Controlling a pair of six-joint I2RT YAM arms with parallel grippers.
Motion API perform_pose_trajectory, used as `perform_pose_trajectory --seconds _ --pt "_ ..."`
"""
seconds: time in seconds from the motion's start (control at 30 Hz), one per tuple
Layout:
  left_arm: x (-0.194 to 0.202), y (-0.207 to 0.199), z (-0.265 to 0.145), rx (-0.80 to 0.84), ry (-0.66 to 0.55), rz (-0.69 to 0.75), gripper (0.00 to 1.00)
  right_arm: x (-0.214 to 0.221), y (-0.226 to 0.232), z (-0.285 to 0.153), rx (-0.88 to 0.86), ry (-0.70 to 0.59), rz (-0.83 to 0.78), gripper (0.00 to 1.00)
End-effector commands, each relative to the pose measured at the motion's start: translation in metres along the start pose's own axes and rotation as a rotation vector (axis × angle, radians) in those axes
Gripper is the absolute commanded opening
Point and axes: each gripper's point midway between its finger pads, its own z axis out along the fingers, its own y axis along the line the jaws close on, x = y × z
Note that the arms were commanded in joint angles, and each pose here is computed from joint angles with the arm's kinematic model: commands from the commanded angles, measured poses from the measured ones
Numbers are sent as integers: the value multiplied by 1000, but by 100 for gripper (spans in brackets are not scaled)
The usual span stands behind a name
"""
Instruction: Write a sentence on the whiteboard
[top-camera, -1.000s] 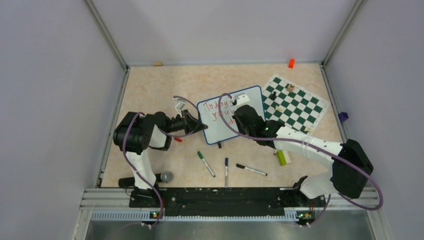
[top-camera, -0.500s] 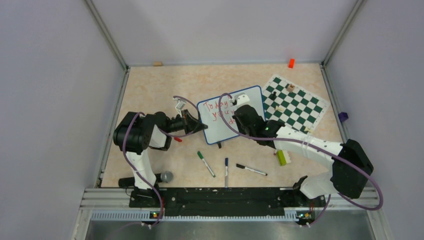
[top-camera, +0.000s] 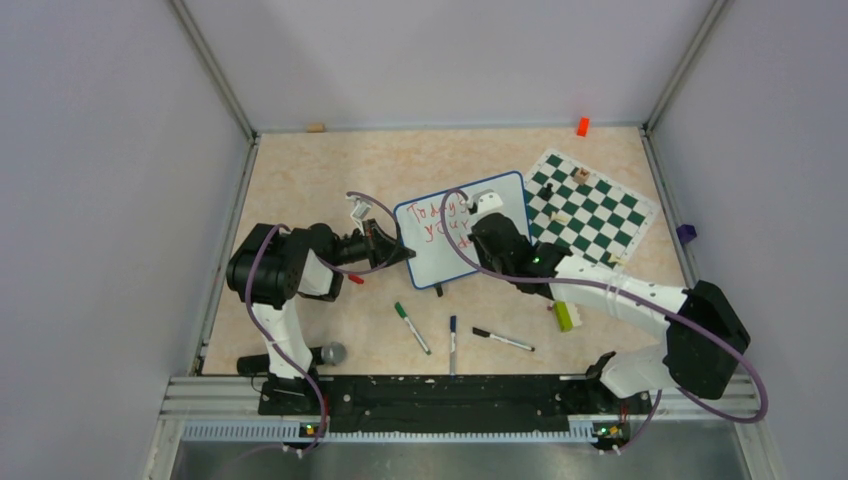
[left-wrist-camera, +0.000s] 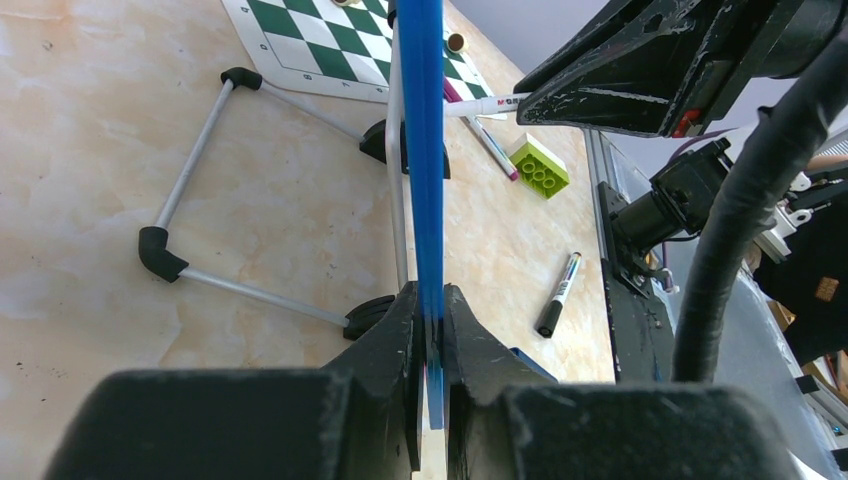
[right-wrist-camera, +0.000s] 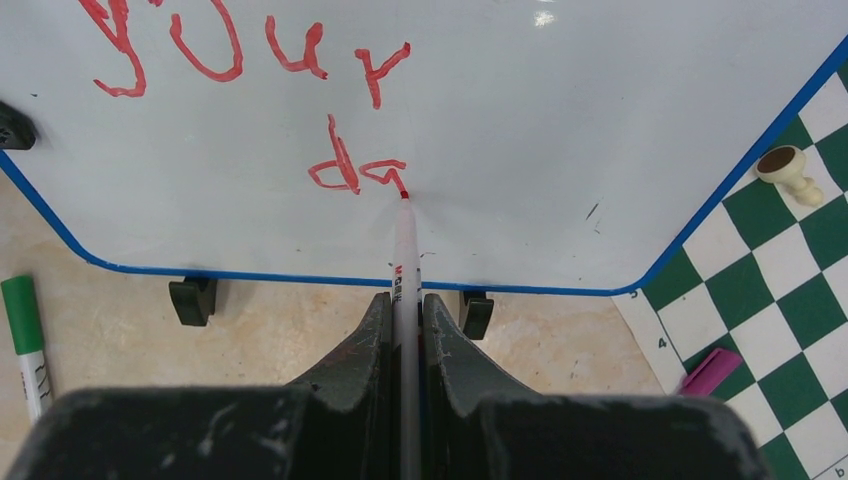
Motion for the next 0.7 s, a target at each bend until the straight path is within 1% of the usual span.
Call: perform_pose_trajectory --seconds 0.0,0.17,0.37,0.47,0.57,0.67 --pt "-9 -14 1 69 -4 154 0 -27 -10 -11 16 -83 49 0" --pt "-9 -14 1 69 -5 153 0 -50 -13 -38 -24 -178 72 0" --pt "-9 -14 1 68 -4 152 0 -50 -31 -45 -11 -248 93 0" --pt "-6 -9 2 66 0 136 0 -52 -28 -46 -49 -279 94 0" --pt "-4 -6 3 70 6 127 0 -53 -24 -48 -84 -294 61 0" --pt "-6 -9 3 71 2 135 0 -57 -16 -59 -157 -352 39 0"
